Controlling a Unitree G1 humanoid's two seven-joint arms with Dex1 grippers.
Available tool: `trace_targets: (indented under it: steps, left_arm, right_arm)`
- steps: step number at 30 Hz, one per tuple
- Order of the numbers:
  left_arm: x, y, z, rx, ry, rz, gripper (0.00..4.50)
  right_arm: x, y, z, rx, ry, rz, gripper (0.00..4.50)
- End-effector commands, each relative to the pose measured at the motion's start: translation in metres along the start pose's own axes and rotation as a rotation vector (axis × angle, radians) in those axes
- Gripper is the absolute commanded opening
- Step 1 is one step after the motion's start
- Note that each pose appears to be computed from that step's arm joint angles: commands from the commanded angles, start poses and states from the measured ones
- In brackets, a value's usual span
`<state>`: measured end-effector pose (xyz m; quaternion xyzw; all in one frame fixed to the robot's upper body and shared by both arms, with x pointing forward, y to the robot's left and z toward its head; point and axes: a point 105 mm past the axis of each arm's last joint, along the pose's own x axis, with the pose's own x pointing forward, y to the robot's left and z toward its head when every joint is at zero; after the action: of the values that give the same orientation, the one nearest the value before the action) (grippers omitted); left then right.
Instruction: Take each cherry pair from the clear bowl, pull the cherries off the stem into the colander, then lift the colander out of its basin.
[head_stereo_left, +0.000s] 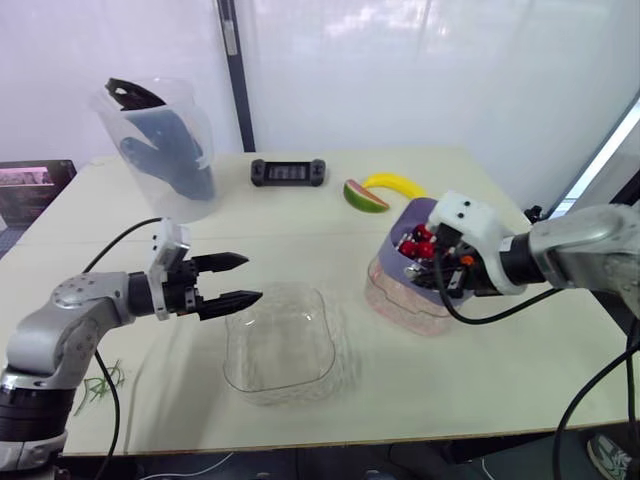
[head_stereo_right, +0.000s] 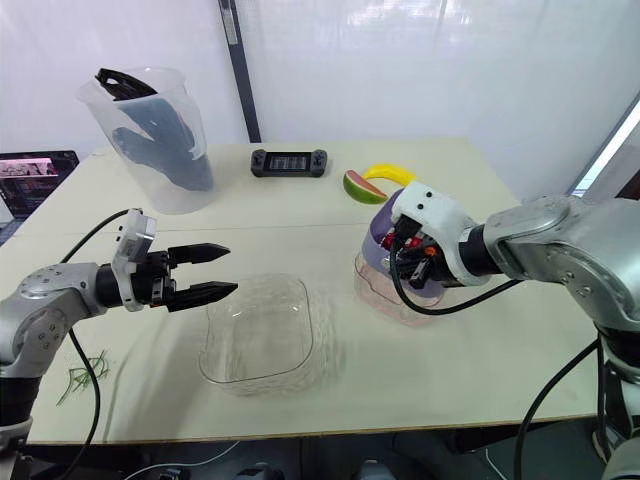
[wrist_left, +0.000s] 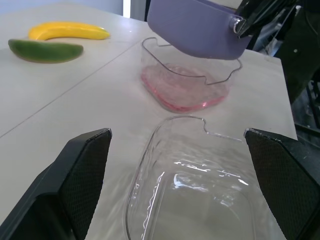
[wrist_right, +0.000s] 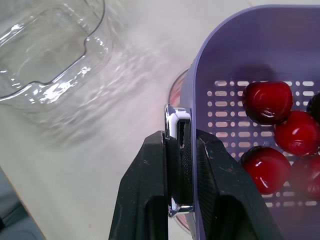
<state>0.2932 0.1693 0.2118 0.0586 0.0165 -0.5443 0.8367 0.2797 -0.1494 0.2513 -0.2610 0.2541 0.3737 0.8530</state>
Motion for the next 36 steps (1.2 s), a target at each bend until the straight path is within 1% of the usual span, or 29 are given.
trace_targets:
  steps: [1, 5, 8, 16, 27, 29, 31, 36]
  left_arm:
    - [-0.002, -0.002, 0.014, 0.059, -0.024, -0.001, 4.50]
    - [-0.002, -0.003, 0.013, 0.055, -0.022, -0.002, 4.50]
    - [-0.002, -0.003, 0.013, 0.055, -0.020, -0.003, 4.50]
    - [-0.004, -0.005, 0.015, 0.058, -0.037, -0.011, 4.50]
    - [-0.013, -0.009, 0.014, 0.040, -0.034, 0.011, 4.50]
    - [-0.014, -0.011, 0.013, 0.030, -0.032, 0.008, 4.50]
    - [-0.016, -0.012, 0.012, 0.027, -0.028, 0.012, 4.50]
    - [-0.022, -0.010, 0.012, 0.026, -0.028, 0.052, 4.50]
  right_arm:
    - [-0.007, -0.004, 0.008, -0.035, -0.032, -0.034, 0.48]
    - [-0.008, -0.004, 0.013, -0.021, -0.054, -0.019, 0.48]
    - [-0.007, -0.002, 0.010, -0.035, -0.037, -0.018, 0.48]
    - [-0.008, -0.004, 0.013, 0.002, -0.040, -0.004, 0.48]
    - [-0.004, -0.005, 0.012, -0.021, -0.015, 0.014, 0.48]
    - [-0.002, -0.007, 0.012, 0.009, -0.022, 0.017, 0.48]
    - [0.000, -0.009, 0.008, -0.008, -0.001, 0.008, 0.48]
    - [-0.001, -0.007, 0.013, -0.067, -0.008, 0.030, 0.48]
